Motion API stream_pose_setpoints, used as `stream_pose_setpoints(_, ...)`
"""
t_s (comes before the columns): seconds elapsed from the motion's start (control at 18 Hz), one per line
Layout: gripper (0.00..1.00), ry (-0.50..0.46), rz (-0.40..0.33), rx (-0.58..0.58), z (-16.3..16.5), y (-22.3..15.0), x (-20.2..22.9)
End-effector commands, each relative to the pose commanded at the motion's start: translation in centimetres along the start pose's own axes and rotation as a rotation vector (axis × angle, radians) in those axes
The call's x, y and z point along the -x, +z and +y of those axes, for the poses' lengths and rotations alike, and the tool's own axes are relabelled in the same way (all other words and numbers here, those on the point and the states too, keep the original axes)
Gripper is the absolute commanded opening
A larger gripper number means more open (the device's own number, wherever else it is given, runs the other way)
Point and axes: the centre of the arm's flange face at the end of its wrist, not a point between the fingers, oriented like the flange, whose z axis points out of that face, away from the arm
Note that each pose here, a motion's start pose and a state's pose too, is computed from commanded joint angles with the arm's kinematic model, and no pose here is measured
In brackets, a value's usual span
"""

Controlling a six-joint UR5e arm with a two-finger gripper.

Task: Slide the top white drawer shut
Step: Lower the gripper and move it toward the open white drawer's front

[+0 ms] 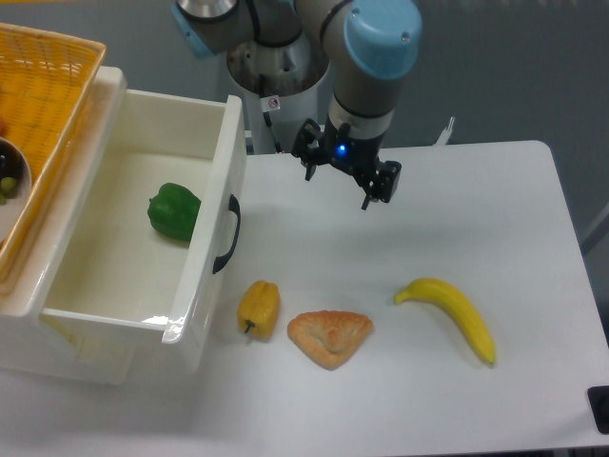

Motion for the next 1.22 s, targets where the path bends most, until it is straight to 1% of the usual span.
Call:
stream_pose_setpoints(0.28, 1.00, -0.007, 0.008, -0.001, -0.1, 0.3, 0.0)
stream_pose_setpoints(0.5, 1.00, -0.008, 0.025, 0.014, -0.3, 1.4, 0.1)
stream_pose_setpoints(0.67, 1.00, -0.011, 0.028, 0.018, -0.3, 1.6, -0.1)
stream_pose_setpoints(0.78, 1.00, -0.051, 0.037, 0.018, -0.4, 2.1, -0.3)
stream_pose_setpoints(1.0, 1.00, -0.090, 0.049, 0.004, -0.5, 2.2, -0.4)
stream_pose_setpoints(1.11, 1.00, -0.143, 0.047, 0.001, -0.5, 2.0, -0.5)
stream_pose_setpoints(1.22, 1.00, -0.190, 0.024, -0.016, -0.9, 1.9, -0.3)
